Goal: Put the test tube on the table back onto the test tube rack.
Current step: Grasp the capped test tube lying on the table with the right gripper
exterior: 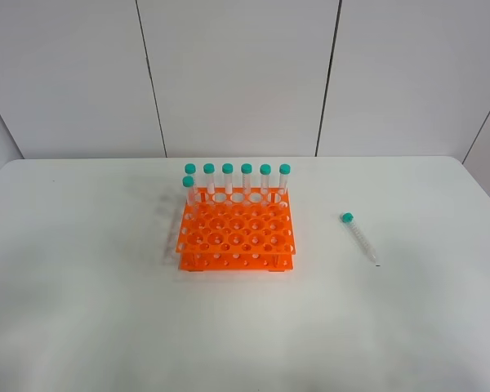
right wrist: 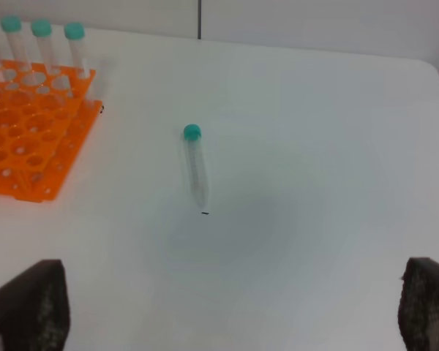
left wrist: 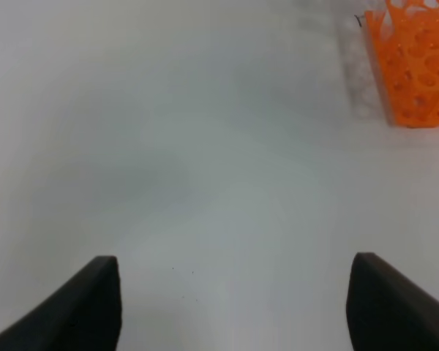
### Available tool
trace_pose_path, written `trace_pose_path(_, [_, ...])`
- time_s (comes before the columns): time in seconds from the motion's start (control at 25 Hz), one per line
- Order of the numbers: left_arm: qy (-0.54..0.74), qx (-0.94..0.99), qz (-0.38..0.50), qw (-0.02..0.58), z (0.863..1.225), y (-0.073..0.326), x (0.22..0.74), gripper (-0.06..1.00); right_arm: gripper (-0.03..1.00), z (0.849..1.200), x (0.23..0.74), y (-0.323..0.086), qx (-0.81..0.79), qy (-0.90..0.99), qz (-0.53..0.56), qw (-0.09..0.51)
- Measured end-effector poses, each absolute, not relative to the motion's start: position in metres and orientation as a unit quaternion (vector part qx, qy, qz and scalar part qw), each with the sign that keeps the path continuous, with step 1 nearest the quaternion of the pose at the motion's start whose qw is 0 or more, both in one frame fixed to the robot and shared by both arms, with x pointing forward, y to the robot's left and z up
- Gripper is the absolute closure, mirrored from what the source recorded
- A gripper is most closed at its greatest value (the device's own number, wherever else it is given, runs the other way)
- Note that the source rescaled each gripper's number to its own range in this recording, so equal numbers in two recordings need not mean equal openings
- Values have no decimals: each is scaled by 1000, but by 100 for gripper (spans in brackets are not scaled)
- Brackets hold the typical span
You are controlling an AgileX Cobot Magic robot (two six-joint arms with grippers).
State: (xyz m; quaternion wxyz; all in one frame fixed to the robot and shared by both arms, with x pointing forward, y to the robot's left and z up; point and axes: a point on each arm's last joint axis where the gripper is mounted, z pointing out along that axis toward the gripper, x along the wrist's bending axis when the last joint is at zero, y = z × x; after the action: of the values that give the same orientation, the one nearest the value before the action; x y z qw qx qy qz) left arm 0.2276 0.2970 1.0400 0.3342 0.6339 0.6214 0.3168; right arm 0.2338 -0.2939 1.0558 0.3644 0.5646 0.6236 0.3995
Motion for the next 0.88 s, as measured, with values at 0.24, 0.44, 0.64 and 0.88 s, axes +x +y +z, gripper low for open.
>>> trace_pose_path(0.24, [621, 634, 317, 334, 1040, 297, 228, -6, -3, 1056, 234, -294, 565, 624, 400, 364])
trace_pose_path(0.44, [621, 634, 317, 334, 1040, 297, 228, -6, -3, 1056, 234, -294, 565, 624, 399, 365])
trace_pose_path(0.64, [621, 634, 317, 334, 1040, 297, 228, -6, -3, 1067, 252, -294, 575, 632, 383, 351])
trace_pose_path(0.88, [621, 634, 317, 334, 1040, 297, 228, -6, -2, 1083, 324, -291, 618, 671, 305, 272])
